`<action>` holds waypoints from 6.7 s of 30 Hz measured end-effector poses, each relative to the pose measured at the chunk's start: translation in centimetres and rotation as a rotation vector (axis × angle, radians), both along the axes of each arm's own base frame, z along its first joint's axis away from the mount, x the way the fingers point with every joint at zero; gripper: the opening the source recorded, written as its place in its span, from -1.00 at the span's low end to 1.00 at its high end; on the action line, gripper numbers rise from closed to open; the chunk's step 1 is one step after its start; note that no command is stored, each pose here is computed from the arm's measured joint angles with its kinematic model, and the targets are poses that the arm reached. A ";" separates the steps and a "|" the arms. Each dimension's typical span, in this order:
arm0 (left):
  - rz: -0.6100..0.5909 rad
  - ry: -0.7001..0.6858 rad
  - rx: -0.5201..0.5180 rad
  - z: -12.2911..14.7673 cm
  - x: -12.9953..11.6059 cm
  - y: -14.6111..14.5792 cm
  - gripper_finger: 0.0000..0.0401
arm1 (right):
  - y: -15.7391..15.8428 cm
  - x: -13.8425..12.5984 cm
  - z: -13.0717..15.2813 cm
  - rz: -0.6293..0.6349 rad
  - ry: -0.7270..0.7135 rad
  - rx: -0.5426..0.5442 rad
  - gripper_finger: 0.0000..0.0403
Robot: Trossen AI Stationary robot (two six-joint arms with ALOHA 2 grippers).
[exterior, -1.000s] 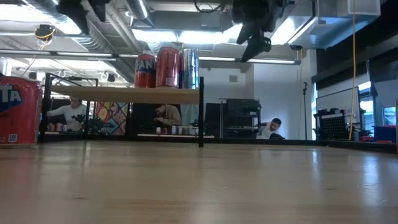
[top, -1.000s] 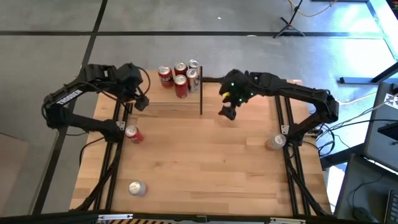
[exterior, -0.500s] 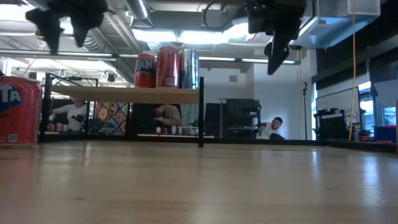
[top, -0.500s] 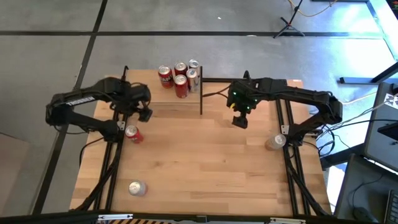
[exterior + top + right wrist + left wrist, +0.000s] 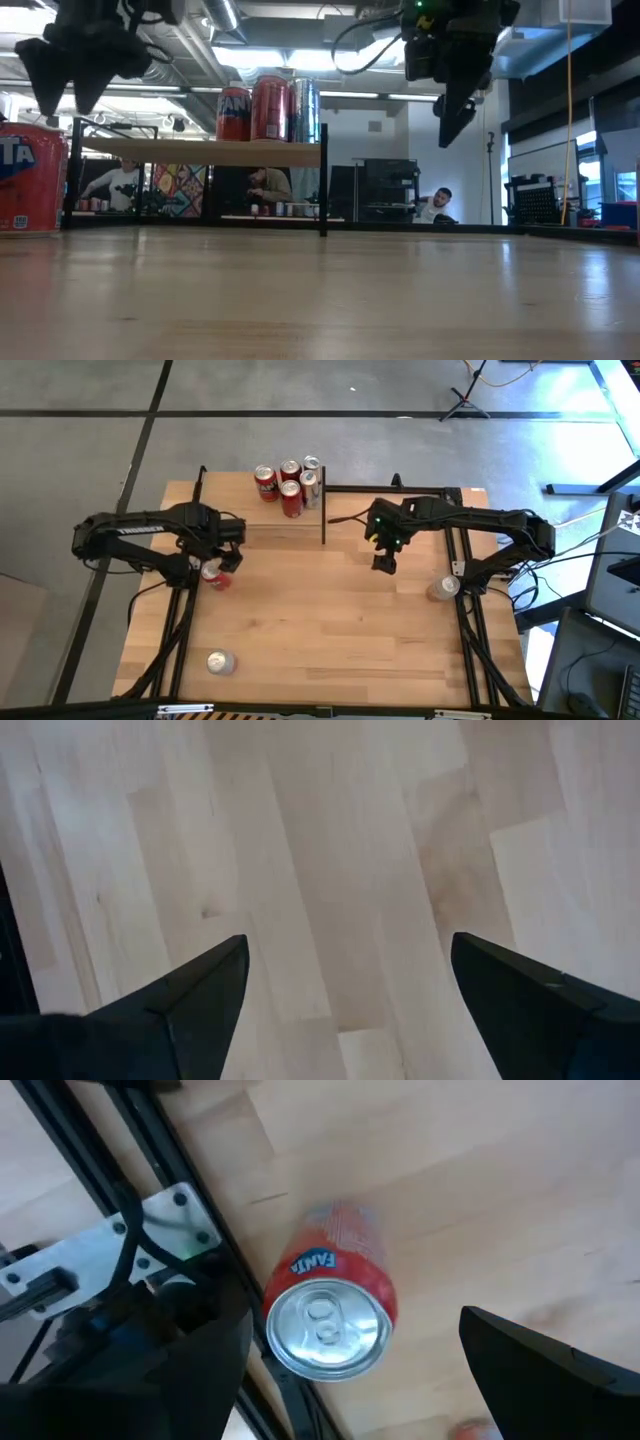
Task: Place canned beverage on shelf
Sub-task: Put the red soda can on the shelf aligned with the other red soda can
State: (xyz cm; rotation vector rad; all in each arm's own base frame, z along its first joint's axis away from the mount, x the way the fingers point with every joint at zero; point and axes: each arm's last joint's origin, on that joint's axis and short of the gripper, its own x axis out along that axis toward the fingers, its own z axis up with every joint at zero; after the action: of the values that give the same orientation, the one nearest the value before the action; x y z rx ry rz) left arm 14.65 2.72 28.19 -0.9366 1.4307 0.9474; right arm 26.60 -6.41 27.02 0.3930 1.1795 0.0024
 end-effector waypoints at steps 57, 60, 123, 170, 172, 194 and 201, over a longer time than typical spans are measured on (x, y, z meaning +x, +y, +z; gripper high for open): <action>0.065 -0.323 0.012 8.4 1.7 -0.3 0.29 | -0.3 2.0 1.1 0.042 -0.256 0.007 0.66; 0.001 -0.405 0.026 9.8 2.8 -0.5 0.29 | -0.2 2.6 1.6 0.062 -0.341 0.055 0.66; -0.267 -0.874 0.458 15.5 8.5 -0.7 0.30 | 1.7 9.4 6.2 0.050 -0.930 0.068 -1.00; 0.052 -0.347 0.725 7.0 7.9 6.3 0.35 | 1.1 1.7 8.1 -0.035 -0.584 -0.233 -1.00; 0.052 -0.343 0.726 7.0 7.8 6.3 0.36 | 1.1 1.7 8.1 -0.035 -0.584 -0.233 -1.00; 0.062 -0.347 0.735 6.9 8.0 6.5 0.43 | 1.1 1.8 8.1 -0.034 -0.584 -0.234 -1.00; 0.065 -0.352 0.740 7.0 8.1 6.5 0.66 | 1.1 1.7 8.0 -0.034 -0.584 -0.235 -1.00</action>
State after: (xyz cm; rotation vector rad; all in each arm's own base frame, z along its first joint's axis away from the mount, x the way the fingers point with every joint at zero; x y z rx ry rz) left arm 22.71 9.25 35.19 -0.5488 0.6639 1.1735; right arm 28.35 -5.31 35.07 0.1832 0.5872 -0.0477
